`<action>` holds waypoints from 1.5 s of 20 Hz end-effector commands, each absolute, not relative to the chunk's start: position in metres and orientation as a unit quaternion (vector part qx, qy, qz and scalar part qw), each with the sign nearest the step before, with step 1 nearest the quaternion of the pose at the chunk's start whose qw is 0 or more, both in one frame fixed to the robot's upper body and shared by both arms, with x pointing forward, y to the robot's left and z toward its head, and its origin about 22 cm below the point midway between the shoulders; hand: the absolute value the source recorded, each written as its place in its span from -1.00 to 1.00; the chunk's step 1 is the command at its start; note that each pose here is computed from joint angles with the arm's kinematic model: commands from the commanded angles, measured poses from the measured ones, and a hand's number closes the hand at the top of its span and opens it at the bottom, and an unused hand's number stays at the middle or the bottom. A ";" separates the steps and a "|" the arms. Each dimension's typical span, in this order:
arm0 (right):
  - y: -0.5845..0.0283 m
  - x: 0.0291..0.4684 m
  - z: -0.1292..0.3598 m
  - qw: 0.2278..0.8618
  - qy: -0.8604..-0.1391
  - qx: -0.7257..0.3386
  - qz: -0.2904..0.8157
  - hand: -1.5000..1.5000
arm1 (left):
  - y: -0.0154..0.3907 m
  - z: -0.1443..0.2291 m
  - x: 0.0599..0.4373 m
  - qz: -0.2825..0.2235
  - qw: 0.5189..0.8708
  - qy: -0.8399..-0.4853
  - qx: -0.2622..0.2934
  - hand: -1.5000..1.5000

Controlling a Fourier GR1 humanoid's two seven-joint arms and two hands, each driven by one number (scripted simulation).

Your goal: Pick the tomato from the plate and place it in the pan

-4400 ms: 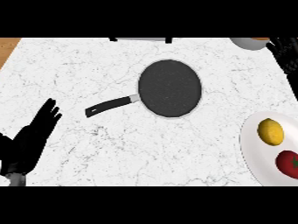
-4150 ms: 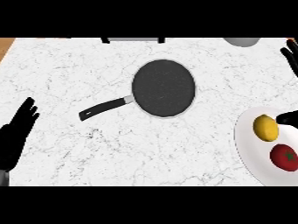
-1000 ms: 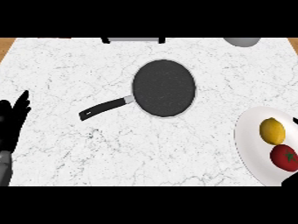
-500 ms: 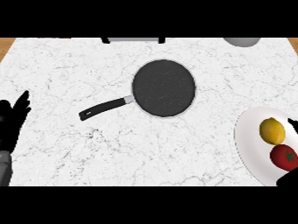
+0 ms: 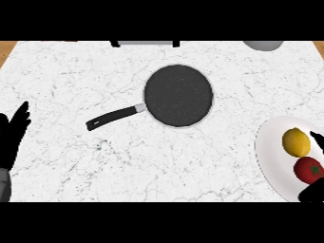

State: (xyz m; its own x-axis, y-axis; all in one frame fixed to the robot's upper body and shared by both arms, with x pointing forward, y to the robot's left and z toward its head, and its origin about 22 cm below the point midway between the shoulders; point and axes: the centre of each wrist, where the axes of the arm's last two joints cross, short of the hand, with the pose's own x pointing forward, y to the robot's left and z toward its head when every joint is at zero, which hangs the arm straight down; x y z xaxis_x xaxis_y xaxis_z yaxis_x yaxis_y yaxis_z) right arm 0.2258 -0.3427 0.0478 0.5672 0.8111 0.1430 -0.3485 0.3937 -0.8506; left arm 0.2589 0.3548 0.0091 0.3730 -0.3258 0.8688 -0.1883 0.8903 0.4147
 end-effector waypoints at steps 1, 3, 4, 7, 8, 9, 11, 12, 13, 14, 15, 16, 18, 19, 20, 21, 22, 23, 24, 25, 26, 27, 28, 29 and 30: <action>-0.344 0.215 0.026 0.788 -0.274 -0.409 0.369 -1.00 | 0.353 0.016 0.260 -0.042 0.791 -0.562 0.237 0.00; -0.344 0.226 0.041 0.762 -0.291 -0.417 0.402 1.00 | 0.353 0.014 0.254 -0.049 0.794 -0.562 0.226 0.00; -0.334 0.229 0.046 0.741 -0.304 -0.432 0.415 1.00 | 0.367 0.015 0.272 -0.040 0.797 -0.555 0.235 0.00; -0.349 0.234 0.034 0.727 -0.290 -0.463 0.417 1.00 | 0.359 0.018 0.253 -0.050 0.791 -0.561 0.238 0.00; -0.354 0.238 0.034 0.721 -0.301 -0.471 0.410 1.00 | 0.354 0.001 0.253 -0.047 0.791 -0.563 0.233 0.00; -0.346 0.223 0.029 0.722 -0.291 -0.468 0.420 1.00 | 0.345 0.001 0.262 -0.046 0.796 -0.559 0.227 0.00; -0.351 0.226 0.024 0.727 -0.295 -0.469 0.405 1.00 | 0.355 0.012 0.265 -0.046 0.796 -0.554 0.238 0.00; -0.339 0.236 0.038 0.726 -0.300 -0.470 0.403 1.00 | 0.368 -0.009 0.267 -0.045 0.798 -0.554 0.234 0.00; -0.348 0.246 0.048 0.731 -0.302 -0.462 0.401 1.00 | 0.356 0.019 0.262 -0.042 0.798 -0.555 0.230 0.00; -0.348 0.234 0.045 0.732 -0.308 -0.459 0.398 1.00 | 0.357 0.014 0.272 -0.041 0.792 -0.563 0.231 0.00; -0.350 0.219 0.022 0.728 -0.319 -0.469 0.384 1.00 | 0.350 0.015 0.261 -0.045 0.800 -0.552 0.231 0.00; -0.354 0.221 0.047 0.732 -0.328 -0.463 0.378 1.00 | 0.354 0.010 0.267 -0.052 0.795 -0.558 0.230 0.00; -0.290 0.195 0.047 0.746 -0.321 -0.473 0.342 1.00 | 0.356 0.007 0.256 -0.043 0.798 -0.555 0.230 0.00; -0.268 0.185 0.039 0.753 -0.317 -0.474 0.329 1.00 | 0.357 0.024 0.272 -0.039 0.796 -0.556 0.237 0.00; -0.266 0.171 0.045 0.757 -0.304 -0.487 0.314 1.00 | 0.358 0.014 0.253 -0.041 0.798 -0.553 0.236 0.00; -0.228 0.172 0.041 0.762 -0.316 -0.481 0.297 1.00 | 0.370 0.013 0.257 -0.036 0.798 -0.552 0.240 0.00; -0.218 0.157 0.042 0.770 -0.307 -0.483 0.283 1.00 | 0.359 0.013 0.257 -0.038 0.800 -0.551 0.234 0.00; -0.203 0.154 0.056 0.762 -0.311 -0.494 0.279 1.00 | 0.360 0.019 0.262 -0.037 0.794 -0.555 0.244 0.00; -0.193 0.148 0.061 0.755 -0.322 -0.510 0.260 1.00 | 0.367 0.010 0.247 -0.048 0.798 -0.554 0.233 0.00; -0.180 0.147 0.076 0.726 -0.363 -0.525 0.257 1.00 | 0.362 0.023 0.262 -0.040 0.796 -0.554 0.240 0.00; -0.184 0.141 0.085 0.687 -0.393 -0.556 0.254 1.00 | 0.358 0.008 0.259 -0.037 0.800 -0.552 0.231 0.00; -0.178 0.142 0.082 0.662 -0.413 -0.573 0.250 1.00 | 0.352 0.005 0.254 -0.046 0.798 -0.552 0.237 0.00; -0.178 0.145 0.097 0.630 -0.434 -0.596 0.242 1.00 | 0.355 0.021 0.266 -0.042 0.799 -0.556 0.227 0.00; -0.164 0.142 0.100 0.616 -0.462 -0.596 0.228 1.00 | 0.360 0.022 0.266 -0.046 0.794 -0.557 0.239 0.00; -0.161 0.136 0.116 0.601 -0.497 -0.590 0.210 1.00 | 0.356 0.004 0.259 -0.043 0.801 -0.547 0.237 0.00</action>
